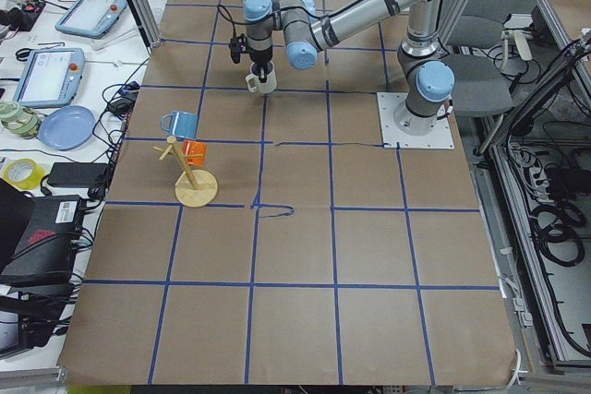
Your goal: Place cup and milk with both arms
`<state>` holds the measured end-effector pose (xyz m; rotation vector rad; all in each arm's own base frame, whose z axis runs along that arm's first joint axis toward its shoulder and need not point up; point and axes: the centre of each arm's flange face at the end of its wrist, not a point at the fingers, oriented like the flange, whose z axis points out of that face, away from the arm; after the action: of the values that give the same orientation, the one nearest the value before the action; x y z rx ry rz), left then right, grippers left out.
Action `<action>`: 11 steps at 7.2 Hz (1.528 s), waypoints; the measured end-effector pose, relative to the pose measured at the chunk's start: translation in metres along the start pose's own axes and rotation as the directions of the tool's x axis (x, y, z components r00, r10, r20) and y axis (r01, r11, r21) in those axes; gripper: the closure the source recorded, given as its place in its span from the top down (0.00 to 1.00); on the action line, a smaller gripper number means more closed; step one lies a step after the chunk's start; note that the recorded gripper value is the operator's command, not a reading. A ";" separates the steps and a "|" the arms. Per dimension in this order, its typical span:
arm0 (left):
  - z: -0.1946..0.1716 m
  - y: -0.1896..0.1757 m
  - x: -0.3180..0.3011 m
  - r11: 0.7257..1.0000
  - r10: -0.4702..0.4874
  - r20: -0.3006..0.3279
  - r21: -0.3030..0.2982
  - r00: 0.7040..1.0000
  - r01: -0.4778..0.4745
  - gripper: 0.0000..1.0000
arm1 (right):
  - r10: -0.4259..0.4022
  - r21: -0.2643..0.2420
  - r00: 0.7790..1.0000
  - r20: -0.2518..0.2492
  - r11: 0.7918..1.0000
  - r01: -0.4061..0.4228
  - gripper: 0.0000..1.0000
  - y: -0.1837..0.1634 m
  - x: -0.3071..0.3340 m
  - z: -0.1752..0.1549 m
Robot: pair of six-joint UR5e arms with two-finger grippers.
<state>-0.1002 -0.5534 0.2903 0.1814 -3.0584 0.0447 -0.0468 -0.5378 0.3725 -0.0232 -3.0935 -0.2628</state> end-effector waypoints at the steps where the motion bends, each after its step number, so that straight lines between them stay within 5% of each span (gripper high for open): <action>1: -0.008 0.005 0.044 0.999 -0.026 -0.008 0.021 1.000 0.026 0.02 | -0.001 -0.031 1.000 0.010 1.000 0.001 1.00 0.004 -0.002 0.013; 3: -0.009 0.027 0.115 0.996 -0.079 -0.030 0.043 0.996 0.081 0.01 | -0.002 -0.076 1.000 0.022 0.997 0.004 0.95 0.012 -0.003 0.040; 5: 0.007 0.047 0.159 0.995 -0.096 -0.029 0.038 0.995 0.097 0.00 | 0.002 -0.090 1.000 0.022 0.996 0.000 0.52 0.014 0.001 0.051; 6: 0.017 0.053 0.171 0.995 -0.098 -0.023 0.029 0.995 0.099 0.00 | 0.002 -0.096 1.000 0.012 0.995 -0.001 0.46 0.015 0.003 0.053; 11: 0.061 0.048 0.209 0.992 -0.082 -0.037 0.098 0.996 0.085 0.00 | 0.006 -0.084 0.999 -0.035 0.996 -0.009 0.45 0.012 0.008 0.041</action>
<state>-0.3178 -0.5323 0.2447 0.3112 -3.0136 0.1939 -0.0562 -0.5188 0.3344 -0.0326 -3.0448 -0.3893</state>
